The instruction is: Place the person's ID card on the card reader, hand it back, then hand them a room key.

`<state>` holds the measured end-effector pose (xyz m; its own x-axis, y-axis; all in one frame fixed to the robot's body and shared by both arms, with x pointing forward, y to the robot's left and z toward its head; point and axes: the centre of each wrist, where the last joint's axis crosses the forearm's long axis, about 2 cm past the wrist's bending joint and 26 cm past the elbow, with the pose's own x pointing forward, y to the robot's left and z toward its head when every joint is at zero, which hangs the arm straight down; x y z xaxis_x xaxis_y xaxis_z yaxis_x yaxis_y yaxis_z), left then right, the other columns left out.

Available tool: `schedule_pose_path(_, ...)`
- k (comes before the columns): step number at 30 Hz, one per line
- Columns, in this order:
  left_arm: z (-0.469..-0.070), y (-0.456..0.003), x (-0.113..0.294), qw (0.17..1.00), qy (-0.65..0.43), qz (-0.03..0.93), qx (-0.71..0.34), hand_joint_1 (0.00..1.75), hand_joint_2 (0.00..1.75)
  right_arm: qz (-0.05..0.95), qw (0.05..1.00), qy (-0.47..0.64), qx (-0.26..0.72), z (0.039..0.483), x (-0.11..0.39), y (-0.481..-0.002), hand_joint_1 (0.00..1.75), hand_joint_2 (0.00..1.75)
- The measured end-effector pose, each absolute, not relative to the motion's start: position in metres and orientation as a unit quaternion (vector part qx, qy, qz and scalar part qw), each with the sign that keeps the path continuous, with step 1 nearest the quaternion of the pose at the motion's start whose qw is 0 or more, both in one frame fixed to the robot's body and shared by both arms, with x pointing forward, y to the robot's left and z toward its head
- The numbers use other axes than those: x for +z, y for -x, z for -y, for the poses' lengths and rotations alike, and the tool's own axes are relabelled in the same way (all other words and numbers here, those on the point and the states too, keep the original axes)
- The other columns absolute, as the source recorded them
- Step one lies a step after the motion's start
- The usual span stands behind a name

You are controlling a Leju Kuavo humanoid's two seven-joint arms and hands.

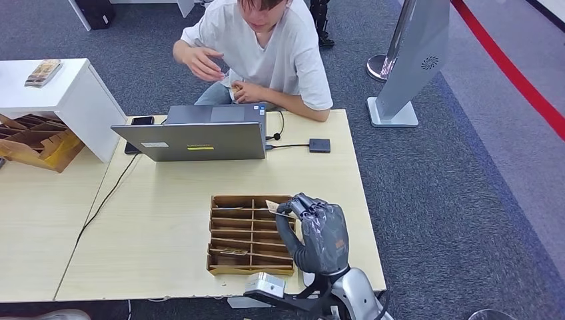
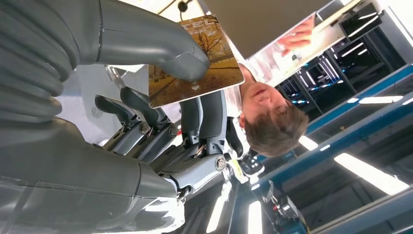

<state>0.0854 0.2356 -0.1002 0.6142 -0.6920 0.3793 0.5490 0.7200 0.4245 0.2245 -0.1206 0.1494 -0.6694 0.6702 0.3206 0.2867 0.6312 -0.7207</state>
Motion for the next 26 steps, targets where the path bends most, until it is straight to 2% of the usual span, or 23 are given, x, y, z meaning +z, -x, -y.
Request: schedule_pose_path(26,-0.236,-0.091,-0.099,0.878,-0.123,0.268,-0.377,0.00,0.00,0.835,0.270,0.317,0.359,0.114,0.186,-0.284,1.75,1.75)
